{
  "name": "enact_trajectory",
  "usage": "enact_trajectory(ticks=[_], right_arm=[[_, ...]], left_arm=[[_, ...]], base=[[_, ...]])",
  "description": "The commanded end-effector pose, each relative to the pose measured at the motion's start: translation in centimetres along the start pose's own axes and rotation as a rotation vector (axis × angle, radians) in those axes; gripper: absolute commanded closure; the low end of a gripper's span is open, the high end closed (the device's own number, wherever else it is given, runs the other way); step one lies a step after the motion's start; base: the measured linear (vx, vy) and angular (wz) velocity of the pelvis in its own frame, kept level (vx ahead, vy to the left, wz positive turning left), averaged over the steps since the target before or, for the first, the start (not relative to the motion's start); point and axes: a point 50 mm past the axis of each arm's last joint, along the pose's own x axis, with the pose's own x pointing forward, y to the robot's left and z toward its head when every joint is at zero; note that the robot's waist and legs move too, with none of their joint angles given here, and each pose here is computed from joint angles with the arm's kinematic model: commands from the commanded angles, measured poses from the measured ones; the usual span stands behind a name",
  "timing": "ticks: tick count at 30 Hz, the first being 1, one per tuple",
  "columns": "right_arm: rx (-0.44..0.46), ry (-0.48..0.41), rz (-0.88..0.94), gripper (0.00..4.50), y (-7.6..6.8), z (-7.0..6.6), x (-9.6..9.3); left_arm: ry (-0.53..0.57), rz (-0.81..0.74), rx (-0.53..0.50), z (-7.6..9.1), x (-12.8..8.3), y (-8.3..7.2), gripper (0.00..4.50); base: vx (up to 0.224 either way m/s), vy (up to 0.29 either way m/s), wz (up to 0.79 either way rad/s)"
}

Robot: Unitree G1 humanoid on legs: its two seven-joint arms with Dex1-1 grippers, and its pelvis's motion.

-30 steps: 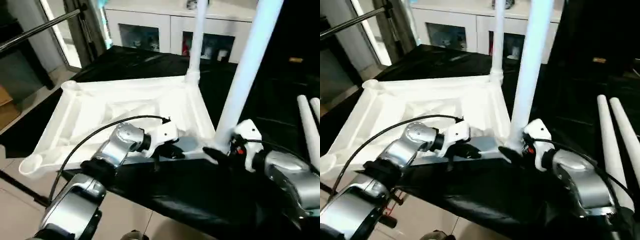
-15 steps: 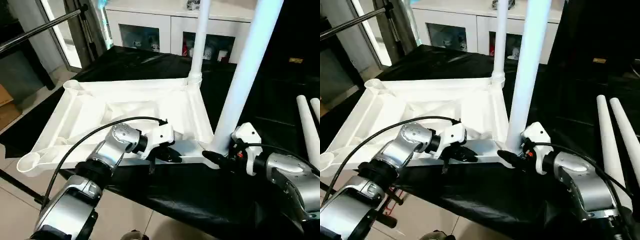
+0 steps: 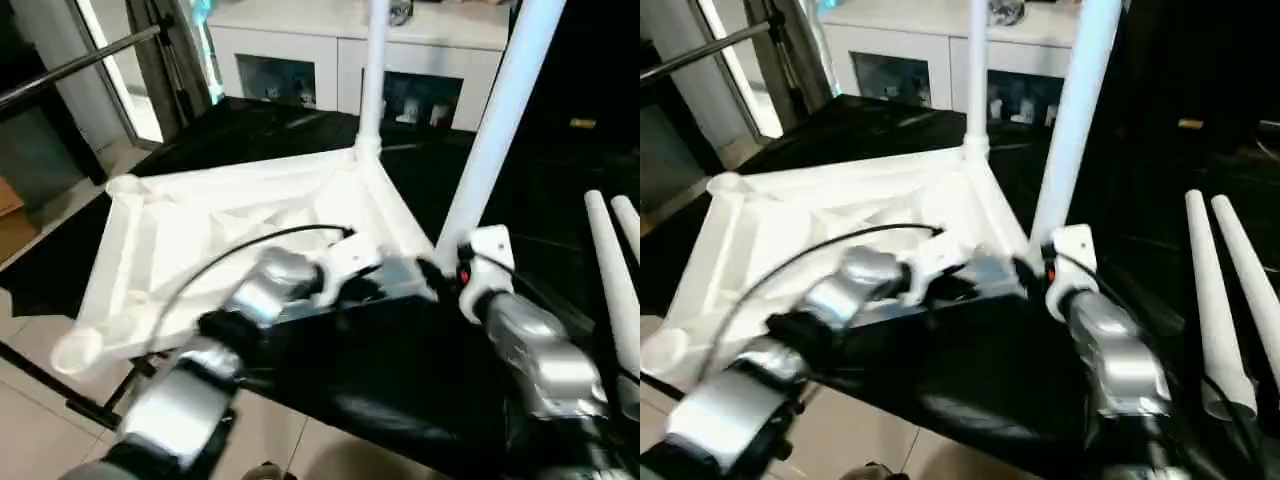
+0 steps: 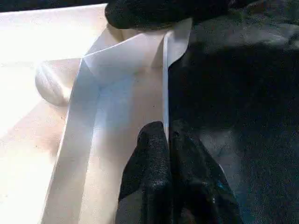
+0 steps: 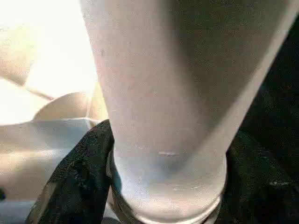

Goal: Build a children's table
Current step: Rotate leg to tighten

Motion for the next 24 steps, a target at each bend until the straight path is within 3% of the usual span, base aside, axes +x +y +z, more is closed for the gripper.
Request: enact_trajectory(ticks=[1,3,6,8,13,24], right_arm=[[0.033,0.068,0.1,1.75,3.0,-1.6,0.6],[0.075,0.043,0.121,1.05,3.4,-1.2,0.9],[0.067,0.019,0.147,1.02,3.7,-0.5,1.0],[0.036,0.012,0.144,0.65,3.5,-0.3,1.0],[-0.093,0.002,0.237,0.65,2.0,-0.1,0.0],[-0.27,-0.005,0.575,0.65,-0.4,0.7,-3.8]], left_arm=[[-0.076,0.033,0.04,2.9,1.0,-0.2,4.5],[-0.093,0.02,0.043,3.5,1.5,-0.6,4.5],[-0.101,-0.004,0.054,3.5,1.7,-0.9,4.5],[-0.104,-0.016,0.068,3.4,1.7,-0.9,4.5],[-0.091,-0.105,0.103,1.8,0.3,-0.7,4.5],[-0.081,-0.249,0.158,-0.7,-3.0,-0.4,4.5]], base=[[0.0,0.0,0.0],[0.0,0.0,0.0],[0.0,0.0,0.0],[0.0,0.0,0.0],[0.0,0.0,0.0],[0.0,0.0,0.0]])
